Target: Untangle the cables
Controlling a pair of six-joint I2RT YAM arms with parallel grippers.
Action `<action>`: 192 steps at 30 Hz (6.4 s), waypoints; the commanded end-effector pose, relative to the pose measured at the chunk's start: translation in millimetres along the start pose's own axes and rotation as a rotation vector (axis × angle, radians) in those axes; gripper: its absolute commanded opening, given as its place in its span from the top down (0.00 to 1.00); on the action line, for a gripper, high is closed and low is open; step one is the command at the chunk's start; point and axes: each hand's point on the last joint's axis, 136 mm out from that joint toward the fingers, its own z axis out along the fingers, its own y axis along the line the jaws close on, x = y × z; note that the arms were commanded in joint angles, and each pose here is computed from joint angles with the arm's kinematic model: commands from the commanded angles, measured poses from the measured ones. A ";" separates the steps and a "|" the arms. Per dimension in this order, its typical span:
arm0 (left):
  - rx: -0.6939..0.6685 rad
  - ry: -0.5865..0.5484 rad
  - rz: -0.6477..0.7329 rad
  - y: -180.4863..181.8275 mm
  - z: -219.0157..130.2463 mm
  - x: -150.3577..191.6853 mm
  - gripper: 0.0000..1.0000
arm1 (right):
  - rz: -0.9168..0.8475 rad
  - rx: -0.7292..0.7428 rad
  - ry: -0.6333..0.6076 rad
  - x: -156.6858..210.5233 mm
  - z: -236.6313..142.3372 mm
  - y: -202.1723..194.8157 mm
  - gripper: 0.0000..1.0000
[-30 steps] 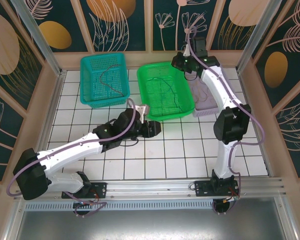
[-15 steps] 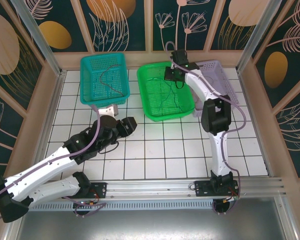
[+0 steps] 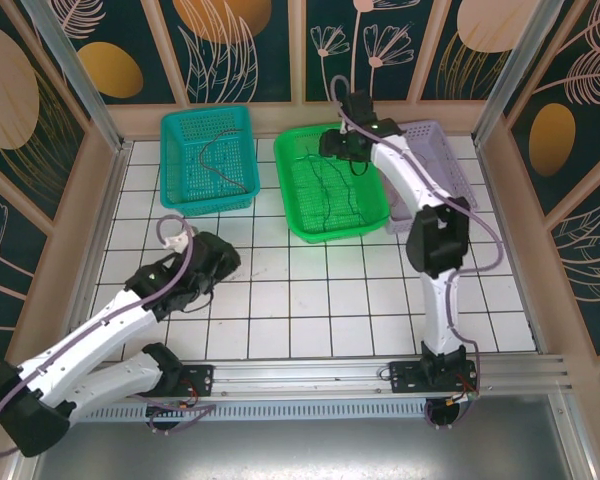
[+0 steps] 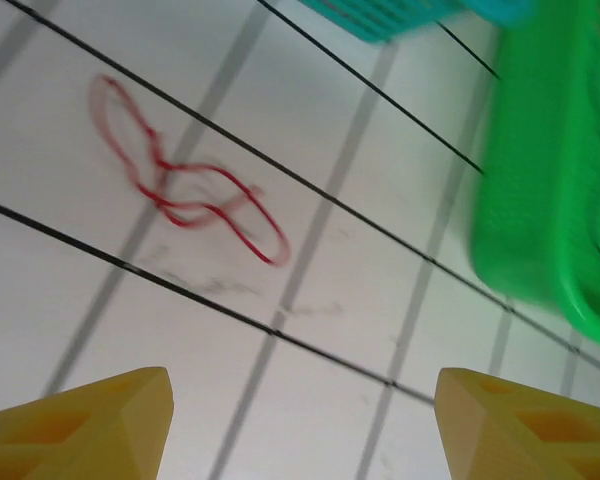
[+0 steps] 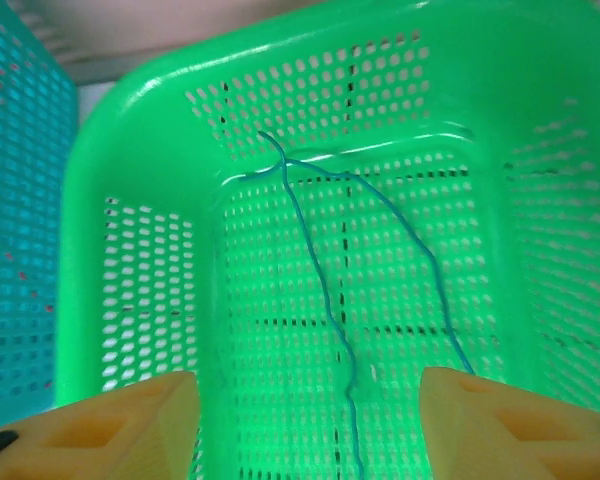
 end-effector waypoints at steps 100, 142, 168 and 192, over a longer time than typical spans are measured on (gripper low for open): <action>0.553 0.087 0.114 -43.4 -9.3 -45.0 1.00 | -0.260 -0.429 0.214 175.8 -104.6 151.6 1.00; 1.032 0.189 -0.306 -208.1 -69.0 -31.9 0.70 | 0.894 -0.629 0.207 103.5 -165.3 136.2 1.00; 0.728 0.048 0.053 -197.7 -11.6 -25.4 0.56 | 1.019 -0.620 0.248 119.2 -174.4 138.9 1.00; 0.785 0.021 0.106 -215.6 -9.9 -28.0 1.00 | 1.013 -0.615 0.254 117.3 -167.0 129.8 1.00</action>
